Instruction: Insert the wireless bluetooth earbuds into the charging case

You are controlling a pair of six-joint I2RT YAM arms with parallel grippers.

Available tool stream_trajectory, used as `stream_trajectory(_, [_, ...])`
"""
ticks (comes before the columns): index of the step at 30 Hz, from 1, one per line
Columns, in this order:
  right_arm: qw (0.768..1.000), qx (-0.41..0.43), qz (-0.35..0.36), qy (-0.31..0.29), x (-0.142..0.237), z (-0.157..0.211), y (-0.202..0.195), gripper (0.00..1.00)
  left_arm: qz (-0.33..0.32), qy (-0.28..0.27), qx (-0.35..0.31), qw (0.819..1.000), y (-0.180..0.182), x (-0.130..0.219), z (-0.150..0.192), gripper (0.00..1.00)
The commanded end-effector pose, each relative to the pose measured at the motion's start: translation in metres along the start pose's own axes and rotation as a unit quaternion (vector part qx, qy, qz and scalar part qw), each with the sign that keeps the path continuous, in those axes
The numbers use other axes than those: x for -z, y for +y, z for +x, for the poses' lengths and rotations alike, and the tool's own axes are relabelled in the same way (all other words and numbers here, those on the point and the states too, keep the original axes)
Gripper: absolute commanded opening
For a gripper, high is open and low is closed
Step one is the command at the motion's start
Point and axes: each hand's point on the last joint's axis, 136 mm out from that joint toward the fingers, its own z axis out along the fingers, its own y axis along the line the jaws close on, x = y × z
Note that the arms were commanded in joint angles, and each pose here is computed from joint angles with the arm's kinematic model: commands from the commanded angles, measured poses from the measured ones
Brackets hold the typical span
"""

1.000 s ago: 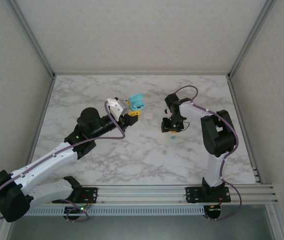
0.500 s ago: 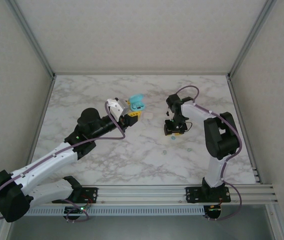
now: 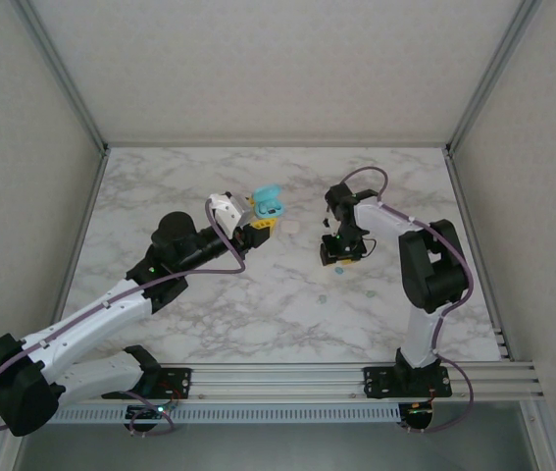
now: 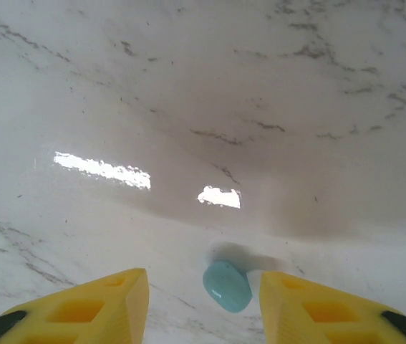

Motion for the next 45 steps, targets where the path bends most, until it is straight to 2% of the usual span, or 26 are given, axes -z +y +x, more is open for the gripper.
stream_trajectory(1, [1.000,0.004,0.000,0.009,-0.006,-0.001,-0.002,0.46,0.002,-0.008,-0.002,1.000,-0.002,0.001,-0.007,0.21])
stream_trajectory(12, [0.999,0.003,-0.002,0.039,-0.010,0.021,-0.004,0.45,0.005,-0.006,0.000,1.000,-0.003,-0.001,-0.004,0.21])
stream_trajectory(21, [0.999,-0.002,-0.006,0.039,-0.009,0.028,-0.003,0.45,0.004,-0.006,-0.001,1.000,-0.003,0.000,-0.004,0.21])
stream_trajectory(30, [0.999,0.000,0.027,0.034,-0.016,0.016,-0.013,0.40,0.005,-0.008,0.000,1.000,-0.003,-0.001,-0.006,0.22])
stream_trajectory(41, [0.999,0.011,0.026,0.030,-0.016,0.000,-0.011,0.39,0.006,-0.006,0.002,1.000,-0.003,-0.001,-0.006,0.22])
stream_trajectory(45, [0.999,0.015,0.031,0.035,-0.018,0.000,-0.013,0.36,0.006,-0.006,0.003,1.000,-0.003,-0.001,-0.006,0.22])
